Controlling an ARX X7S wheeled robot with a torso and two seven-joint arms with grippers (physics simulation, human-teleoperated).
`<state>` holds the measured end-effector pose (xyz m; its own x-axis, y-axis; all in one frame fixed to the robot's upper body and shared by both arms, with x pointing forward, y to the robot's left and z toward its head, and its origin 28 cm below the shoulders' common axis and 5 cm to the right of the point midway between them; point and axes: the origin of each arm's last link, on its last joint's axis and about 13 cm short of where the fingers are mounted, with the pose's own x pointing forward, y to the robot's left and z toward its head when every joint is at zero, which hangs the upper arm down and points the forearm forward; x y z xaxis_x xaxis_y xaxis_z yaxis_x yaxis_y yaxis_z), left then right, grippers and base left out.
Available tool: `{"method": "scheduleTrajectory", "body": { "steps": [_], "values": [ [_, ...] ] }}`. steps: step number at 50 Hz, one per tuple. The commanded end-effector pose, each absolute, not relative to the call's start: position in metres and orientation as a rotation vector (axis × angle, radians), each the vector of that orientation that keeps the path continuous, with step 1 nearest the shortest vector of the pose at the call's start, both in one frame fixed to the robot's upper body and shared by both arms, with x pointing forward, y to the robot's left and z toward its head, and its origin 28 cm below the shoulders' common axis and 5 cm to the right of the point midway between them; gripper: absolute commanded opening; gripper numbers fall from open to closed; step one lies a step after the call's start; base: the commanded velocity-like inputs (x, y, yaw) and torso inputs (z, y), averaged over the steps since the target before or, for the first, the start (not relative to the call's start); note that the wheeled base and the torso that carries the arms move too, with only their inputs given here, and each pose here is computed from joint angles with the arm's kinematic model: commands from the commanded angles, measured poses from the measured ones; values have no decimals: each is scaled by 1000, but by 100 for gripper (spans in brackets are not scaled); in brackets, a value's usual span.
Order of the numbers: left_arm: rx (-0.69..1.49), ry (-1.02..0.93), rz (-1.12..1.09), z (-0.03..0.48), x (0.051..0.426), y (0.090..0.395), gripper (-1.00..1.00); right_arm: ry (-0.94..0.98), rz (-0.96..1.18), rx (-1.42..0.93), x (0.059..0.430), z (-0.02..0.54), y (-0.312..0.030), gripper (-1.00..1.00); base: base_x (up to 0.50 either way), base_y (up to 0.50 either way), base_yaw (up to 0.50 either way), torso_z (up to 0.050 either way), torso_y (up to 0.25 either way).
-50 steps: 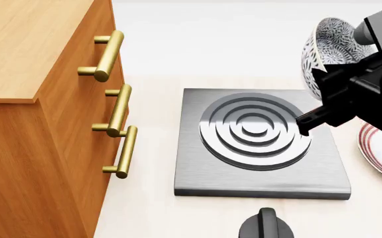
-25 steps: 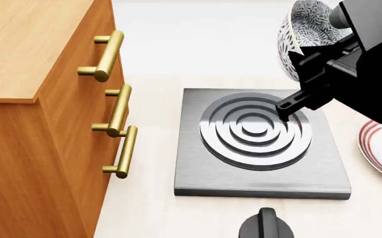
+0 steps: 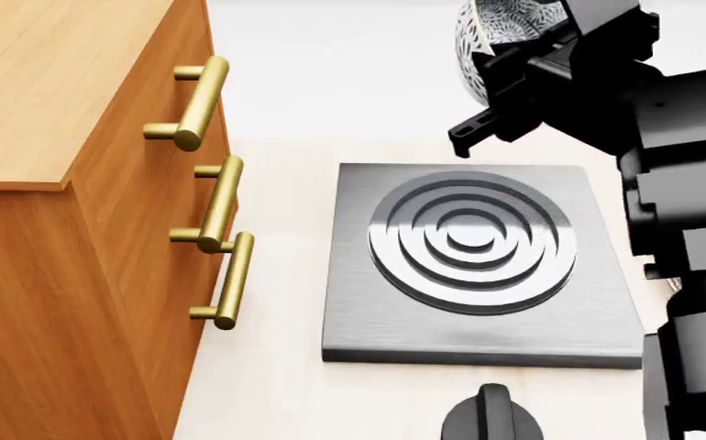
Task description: Put the bowl on the stove.
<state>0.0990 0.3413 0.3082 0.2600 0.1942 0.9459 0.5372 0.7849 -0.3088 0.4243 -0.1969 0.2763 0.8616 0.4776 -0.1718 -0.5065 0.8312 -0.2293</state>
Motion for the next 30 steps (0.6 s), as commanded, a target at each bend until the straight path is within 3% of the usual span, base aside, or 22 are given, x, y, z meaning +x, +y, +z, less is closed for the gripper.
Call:
{"method": "scheduleTrajectory", "body": {
  "steps": [1,30],
  "values": [
    [-670,-1337,-256,305,99,342,100,131,599,-266,435,272,-162,-100,0,0,0,0,10],
    [-683,-1322,-262,303,101,341,100,328,530,-151,430,247,-146,-100,0,0,0,0,0]
  ]
}}
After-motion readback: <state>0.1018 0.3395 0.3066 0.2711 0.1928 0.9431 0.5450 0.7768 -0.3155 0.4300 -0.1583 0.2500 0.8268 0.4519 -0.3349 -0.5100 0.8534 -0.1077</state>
